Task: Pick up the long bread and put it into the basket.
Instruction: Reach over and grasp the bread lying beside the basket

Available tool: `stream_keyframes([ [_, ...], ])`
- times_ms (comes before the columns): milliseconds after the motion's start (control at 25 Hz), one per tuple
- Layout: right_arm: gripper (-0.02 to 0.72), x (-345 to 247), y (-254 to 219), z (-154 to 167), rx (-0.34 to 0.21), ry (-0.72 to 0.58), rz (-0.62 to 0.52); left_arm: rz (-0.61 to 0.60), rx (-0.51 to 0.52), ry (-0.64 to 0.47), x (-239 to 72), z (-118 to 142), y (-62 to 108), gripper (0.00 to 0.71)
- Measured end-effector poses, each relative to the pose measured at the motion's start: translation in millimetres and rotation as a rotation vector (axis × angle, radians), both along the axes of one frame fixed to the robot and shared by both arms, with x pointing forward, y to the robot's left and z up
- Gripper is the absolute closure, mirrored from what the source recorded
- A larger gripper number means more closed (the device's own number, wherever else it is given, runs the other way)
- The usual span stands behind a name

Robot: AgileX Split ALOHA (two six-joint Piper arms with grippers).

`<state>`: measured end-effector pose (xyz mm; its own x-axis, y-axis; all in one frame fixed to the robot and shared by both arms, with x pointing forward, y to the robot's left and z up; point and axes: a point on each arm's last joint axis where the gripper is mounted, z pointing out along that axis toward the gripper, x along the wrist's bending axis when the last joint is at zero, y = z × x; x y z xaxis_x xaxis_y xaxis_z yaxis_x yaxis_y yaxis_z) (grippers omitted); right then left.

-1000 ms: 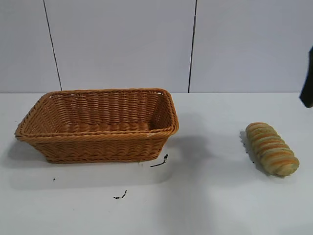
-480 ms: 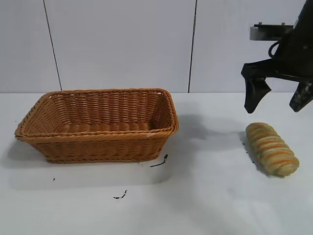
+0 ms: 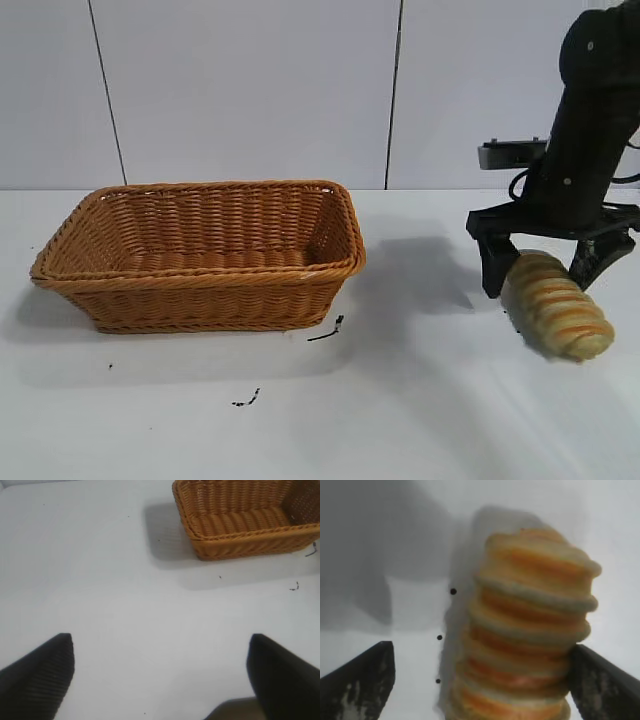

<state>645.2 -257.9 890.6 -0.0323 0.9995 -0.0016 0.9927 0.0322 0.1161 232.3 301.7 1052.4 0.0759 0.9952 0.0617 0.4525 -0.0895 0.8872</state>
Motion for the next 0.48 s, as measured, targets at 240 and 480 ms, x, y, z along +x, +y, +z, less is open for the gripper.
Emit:
stream_keyframes([
  [240,0.141,-0.6,-0.5,-0.1,-0.006,0.006,0.003,0.0,0.0,0.0,0.0,0.0,0.0,0.014],
  [480,0.421,-1.3,-2.1,-0.2,-0.023,0.014,0.008,0.0,0.0,0.0,0.0,0.0,0.0,0.014],
])
